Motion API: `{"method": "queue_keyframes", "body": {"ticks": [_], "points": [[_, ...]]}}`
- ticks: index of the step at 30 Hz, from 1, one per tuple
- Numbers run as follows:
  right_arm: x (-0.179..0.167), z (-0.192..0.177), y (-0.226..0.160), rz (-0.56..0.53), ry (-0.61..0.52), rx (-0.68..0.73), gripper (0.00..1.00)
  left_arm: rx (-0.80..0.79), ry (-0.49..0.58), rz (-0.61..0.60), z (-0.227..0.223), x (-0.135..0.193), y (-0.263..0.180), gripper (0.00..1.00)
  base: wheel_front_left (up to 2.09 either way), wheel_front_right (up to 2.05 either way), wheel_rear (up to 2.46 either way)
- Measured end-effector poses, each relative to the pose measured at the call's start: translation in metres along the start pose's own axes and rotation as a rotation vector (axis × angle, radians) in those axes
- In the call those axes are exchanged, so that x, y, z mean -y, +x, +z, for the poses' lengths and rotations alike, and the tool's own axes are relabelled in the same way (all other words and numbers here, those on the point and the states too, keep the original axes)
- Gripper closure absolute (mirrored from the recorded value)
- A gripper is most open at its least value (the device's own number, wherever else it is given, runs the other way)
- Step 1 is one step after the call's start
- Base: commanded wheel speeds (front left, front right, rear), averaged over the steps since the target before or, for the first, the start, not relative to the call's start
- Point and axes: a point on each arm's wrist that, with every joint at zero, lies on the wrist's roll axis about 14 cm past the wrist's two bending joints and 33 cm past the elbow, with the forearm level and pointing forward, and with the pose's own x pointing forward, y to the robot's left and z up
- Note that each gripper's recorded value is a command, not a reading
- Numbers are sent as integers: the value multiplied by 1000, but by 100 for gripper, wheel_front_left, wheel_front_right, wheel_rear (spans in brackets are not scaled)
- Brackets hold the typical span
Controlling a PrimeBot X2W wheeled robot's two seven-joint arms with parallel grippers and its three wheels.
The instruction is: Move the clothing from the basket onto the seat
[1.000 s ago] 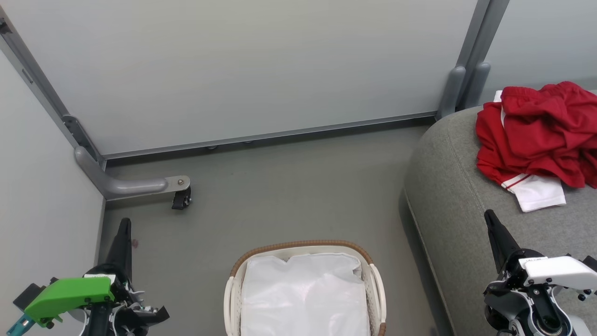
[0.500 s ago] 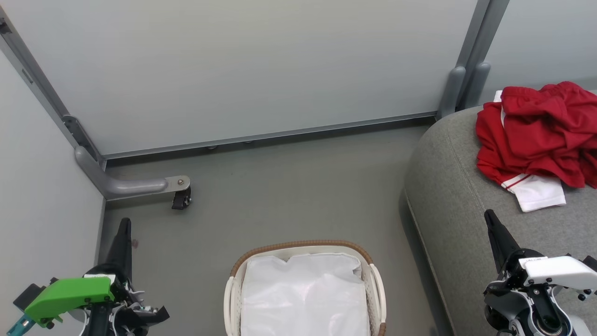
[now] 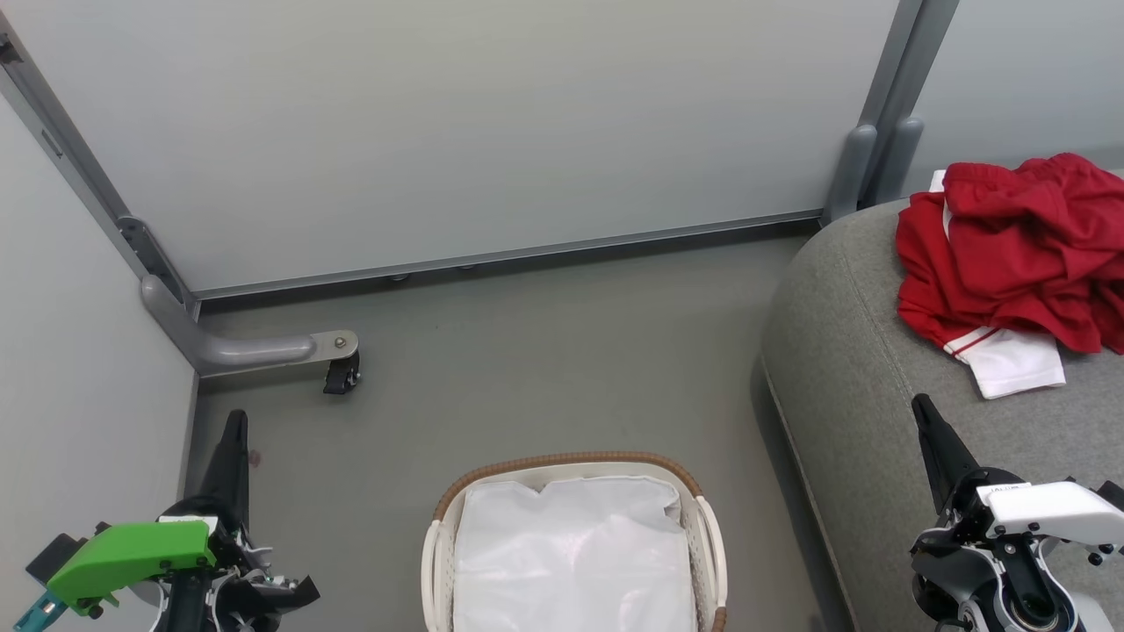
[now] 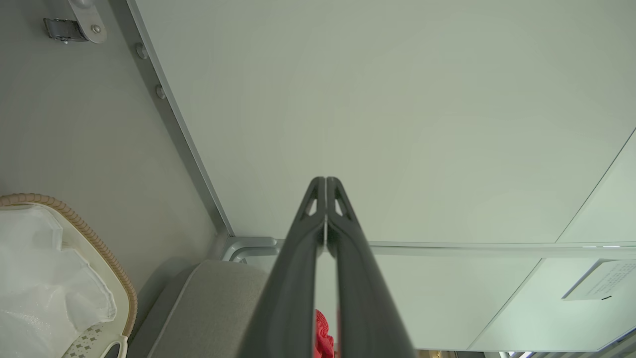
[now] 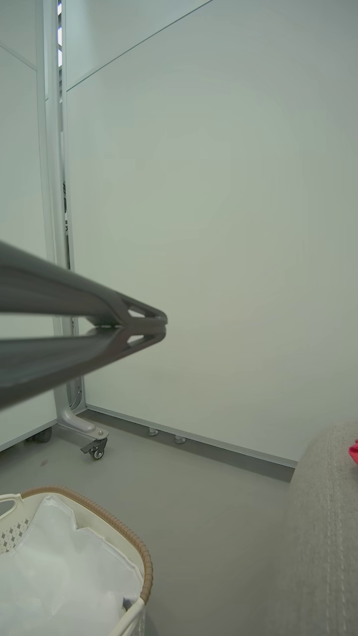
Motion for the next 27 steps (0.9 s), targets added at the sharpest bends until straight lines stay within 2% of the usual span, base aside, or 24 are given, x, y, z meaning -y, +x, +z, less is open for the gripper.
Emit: {"method": "queue_keyframes", "body": {"ticks": [27], "points": [[0, 0, 0, 0, 0, 0, 100, 0, -2, 0, 0, 0, 0, 100, 0, 0, 0]]}}
